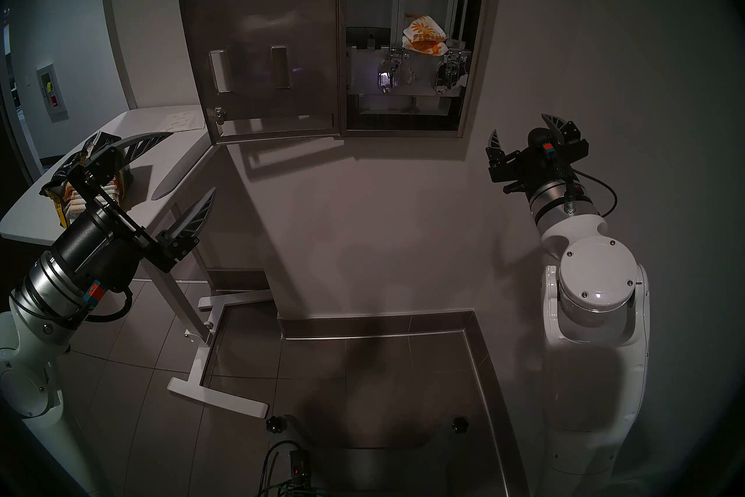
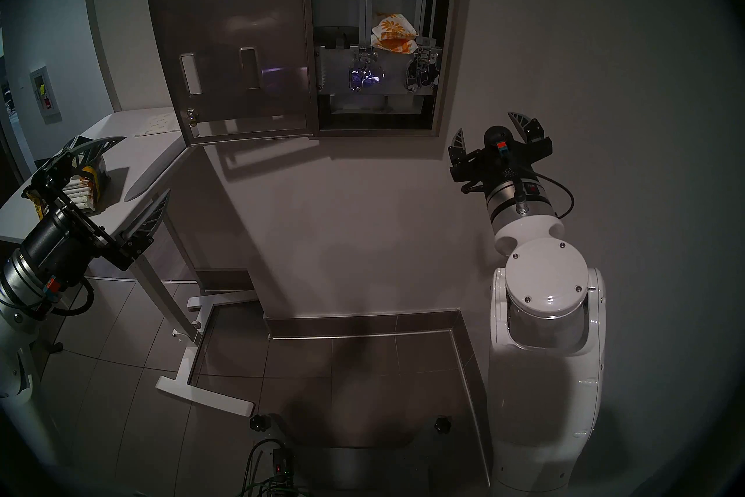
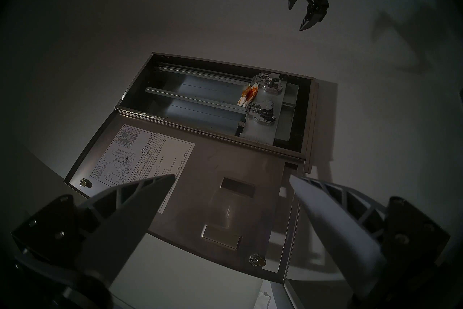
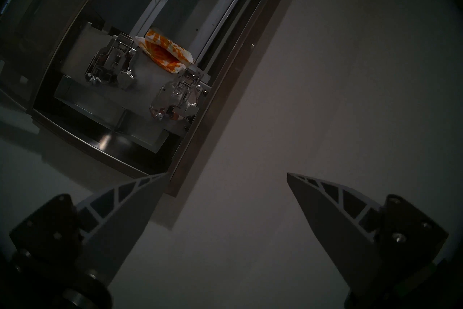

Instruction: Open the dispenser door, put the pads inside, close the door

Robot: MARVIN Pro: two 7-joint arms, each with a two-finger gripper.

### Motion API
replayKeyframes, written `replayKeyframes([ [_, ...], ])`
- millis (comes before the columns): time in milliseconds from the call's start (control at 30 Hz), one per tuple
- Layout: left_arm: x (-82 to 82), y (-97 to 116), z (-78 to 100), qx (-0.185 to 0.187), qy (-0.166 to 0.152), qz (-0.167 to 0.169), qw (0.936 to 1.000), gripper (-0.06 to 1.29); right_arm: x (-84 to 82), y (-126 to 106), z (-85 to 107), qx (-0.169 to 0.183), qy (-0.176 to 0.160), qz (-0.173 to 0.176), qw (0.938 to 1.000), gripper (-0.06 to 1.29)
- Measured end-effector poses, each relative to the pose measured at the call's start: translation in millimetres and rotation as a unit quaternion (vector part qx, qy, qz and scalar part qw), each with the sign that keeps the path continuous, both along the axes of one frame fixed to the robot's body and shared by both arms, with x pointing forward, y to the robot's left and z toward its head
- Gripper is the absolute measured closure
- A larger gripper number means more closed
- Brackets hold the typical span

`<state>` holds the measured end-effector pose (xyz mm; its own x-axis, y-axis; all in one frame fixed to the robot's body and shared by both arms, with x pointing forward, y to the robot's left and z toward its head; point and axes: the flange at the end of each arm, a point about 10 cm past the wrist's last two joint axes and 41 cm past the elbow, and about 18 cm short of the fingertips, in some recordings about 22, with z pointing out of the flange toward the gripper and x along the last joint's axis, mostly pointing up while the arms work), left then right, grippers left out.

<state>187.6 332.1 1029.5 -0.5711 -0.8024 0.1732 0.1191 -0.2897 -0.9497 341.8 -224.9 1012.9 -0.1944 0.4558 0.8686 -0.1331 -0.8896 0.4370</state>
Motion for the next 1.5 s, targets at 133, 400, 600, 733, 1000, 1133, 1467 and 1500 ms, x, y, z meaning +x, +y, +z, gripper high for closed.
replayKeyframes([
  [133, 0.0, 0, 0.0, 0.000, 0.000, 0.000, 1.0000, -0.01, -1.0, 0, -5.2, 0.013, 0.001, 0.001, 0.9999, 0.01],
  [400, 0.1, 0, 0.0, -0.001, 0.000, 0.000, 1.0000, -0.01, -1.9, -1, -8.8, 0.024, -0.002, 0.000, 0.9997, 0.01],
  [600, 3.2, 1, 4.9, -0.005, -0.002, 0.001, 1.0000, -0.01, -1.7, -1, -8.8, 0.027, -0.005, -0.001, 0.9996, 0.01],
  [733, 7.0, 3, 11.2, -0.011, -0.004, 0.005, 0.9999, -0.01, -1.7, -1, -8.5, 0.029, -0.006, -0.001, 0.9996, 0.01],
  [1000, 16.6, 8, 26.3, -0.030, -0.001, 0.019, 0.9994, -0.01, -1.6, -1, -8.4, 0.030, -0.008, -0.001, 0.9995, 0.01],
  [1133, 23.5, 11, 36.9, -0.026, 0.000, 0.031, 0.9992, -0.01, -1.6, -1, -8.5, 0.030, -0.009, -0.002, 0.9995, 0.01],
  [1467, 46.3, 23, 59.3, 0.006, -0.009, 0.068, 0.9977, -0.01, -1.5, -1, -8.6, 0.029, -0.009, -0.003, 0.9995, 0.01],
  [1500, 49.9, 24, 60.4, 0.009, -0.008, 0.072, 0.9973, -0.01, -1.5, -1, -8.6, 0.029, -0.009, -0.003, 0.9995, 0.01],
])
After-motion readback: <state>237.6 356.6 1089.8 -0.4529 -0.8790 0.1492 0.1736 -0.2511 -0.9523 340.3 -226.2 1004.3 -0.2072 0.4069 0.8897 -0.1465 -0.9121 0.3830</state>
